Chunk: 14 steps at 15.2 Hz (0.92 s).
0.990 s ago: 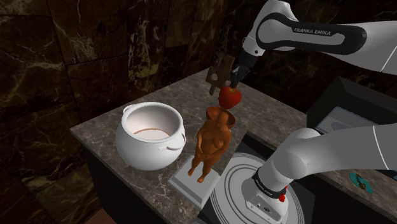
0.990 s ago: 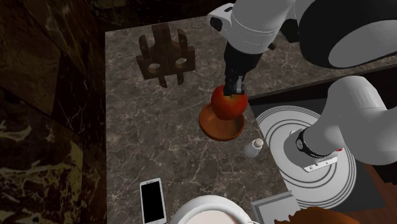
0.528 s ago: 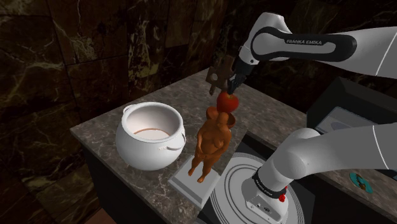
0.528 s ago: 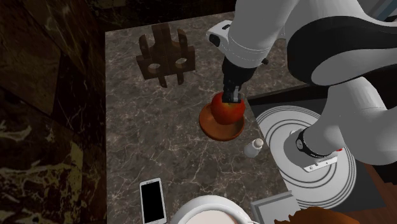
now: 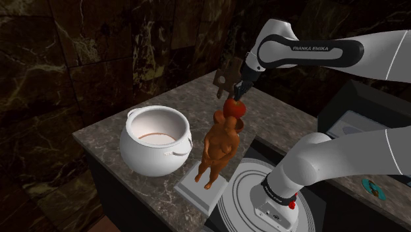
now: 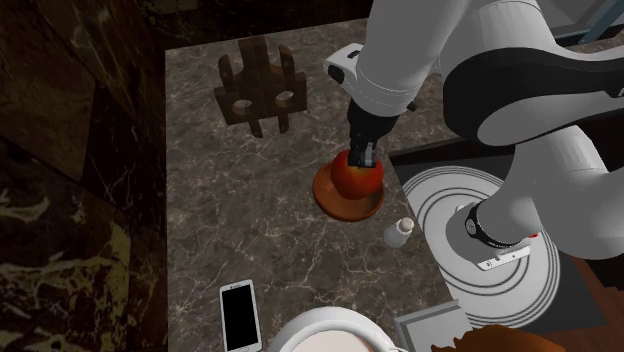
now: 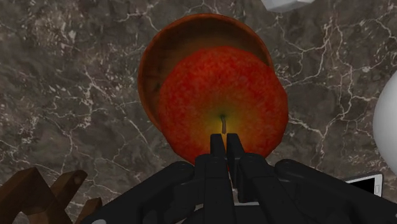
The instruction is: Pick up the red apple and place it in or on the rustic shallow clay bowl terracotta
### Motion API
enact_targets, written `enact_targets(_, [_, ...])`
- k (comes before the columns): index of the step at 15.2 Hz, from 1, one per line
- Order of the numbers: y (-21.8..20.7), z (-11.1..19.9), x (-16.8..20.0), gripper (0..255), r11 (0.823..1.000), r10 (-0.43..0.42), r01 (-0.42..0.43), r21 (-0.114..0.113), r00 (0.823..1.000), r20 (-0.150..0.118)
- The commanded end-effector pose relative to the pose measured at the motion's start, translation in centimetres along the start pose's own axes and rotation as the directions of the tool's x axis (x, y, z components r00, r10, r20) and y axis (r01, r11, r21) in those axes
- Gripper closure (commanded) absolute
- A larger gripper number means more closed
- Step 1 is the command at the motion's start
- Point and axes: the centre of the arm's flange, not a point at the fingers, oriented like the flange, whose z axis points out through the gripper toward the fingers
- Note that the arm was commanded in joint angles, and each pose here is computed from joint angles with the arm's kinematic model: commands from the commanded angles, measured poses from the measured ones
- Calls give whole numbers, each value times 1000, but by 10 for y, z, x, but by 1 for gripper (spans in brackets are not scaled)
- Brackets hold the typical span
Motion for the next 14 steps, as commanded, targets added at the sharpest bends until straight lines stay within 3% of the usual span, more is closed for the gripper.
enact_targets(1, [0, 0, 0, 255, 1000, 0, 0, 0, 1000, 0])
enact_targets(2, [0, 0, 0, 255, 1000, 0, 0, 0, 1000, 0])
enact_targets(3, [0, 0, 0, 0, 1000, 0, 0, 0, 1000, 0])
enact_targets(8, [0, 0, 0, 0, 1000, 0, 0, 0, 1000, 0])
enact_targets(12, [0, -50, 0, 0, 1000, 0, 0, 0, 1000, 0])
enact_targets(14, [0, -50, 0, 0, 1000, 0, 0, 0, 1000, 0])
